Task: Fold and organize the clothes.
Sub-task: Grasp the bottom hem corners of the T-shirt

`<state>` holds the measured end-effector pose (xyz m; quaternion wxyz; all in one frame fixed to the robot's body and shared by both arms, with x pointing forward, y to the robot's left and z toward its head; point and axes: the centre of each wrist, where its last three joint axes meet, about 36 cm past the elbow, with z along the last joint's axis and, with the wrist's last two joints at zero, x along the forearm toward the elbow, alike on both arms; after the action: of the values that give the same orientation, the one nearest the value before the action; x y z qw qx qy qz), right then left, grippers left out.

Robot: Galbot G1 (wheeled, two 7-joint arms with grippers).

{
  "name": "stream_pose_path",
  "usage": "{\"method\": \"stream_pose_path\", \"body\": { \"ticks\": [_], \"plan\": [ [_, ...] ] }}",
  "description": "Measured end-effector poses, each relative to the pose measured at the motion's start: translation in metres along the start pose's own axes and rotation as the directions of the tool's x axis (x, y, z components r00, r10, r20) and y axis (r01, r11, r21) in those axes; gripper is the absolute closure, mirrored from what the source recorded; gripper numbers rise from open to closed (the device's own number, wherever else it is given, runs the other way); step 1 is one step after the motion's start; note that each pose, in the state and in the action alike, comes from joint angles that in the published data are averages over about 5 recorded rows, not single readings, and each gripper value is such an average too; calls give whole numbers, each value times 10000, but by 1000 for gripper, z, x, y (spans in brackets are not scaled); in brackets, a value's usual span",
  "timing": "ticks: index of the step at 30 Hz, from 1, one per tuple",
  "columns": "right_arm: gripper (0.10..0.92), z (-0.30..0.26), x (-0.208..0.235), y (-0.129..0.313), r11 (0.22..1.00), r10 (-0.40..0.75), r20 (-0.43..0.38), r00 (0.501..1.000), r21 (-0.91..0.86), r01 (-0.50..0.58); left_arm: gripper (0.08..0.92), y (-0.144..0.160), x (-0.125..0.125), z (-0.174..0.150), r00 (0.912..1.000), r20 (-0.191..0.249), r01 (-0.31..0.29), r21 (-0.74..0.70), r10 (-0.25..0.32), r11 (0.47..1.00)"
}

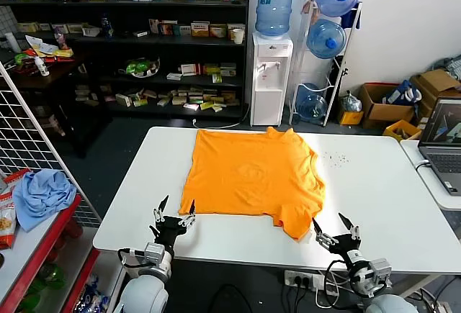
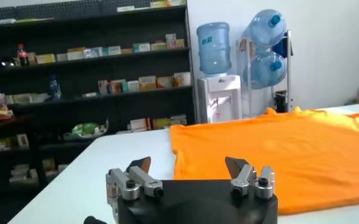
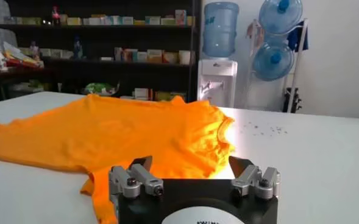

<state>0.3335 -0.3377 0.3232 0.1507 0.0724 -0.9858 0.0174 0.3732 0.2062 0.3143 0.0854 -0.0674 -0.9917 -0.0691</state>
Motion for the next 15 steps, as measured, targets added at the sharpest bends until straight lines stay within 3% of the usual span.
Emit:
{"method": "stream_pose_path", "body": {
  "ticks": [6,15],
  "plan": [
    [200,0,-6,4,9997,121,-481,9988,-199,-130,177,1,-4,-8,9978,-649,-160,120,167,9998],
    [200,0,-22,16,9984,144,-1151,9933,-522,-205,177,9,-17,-15,9839,-1767,-178,491,262,9986]
  ]
}}
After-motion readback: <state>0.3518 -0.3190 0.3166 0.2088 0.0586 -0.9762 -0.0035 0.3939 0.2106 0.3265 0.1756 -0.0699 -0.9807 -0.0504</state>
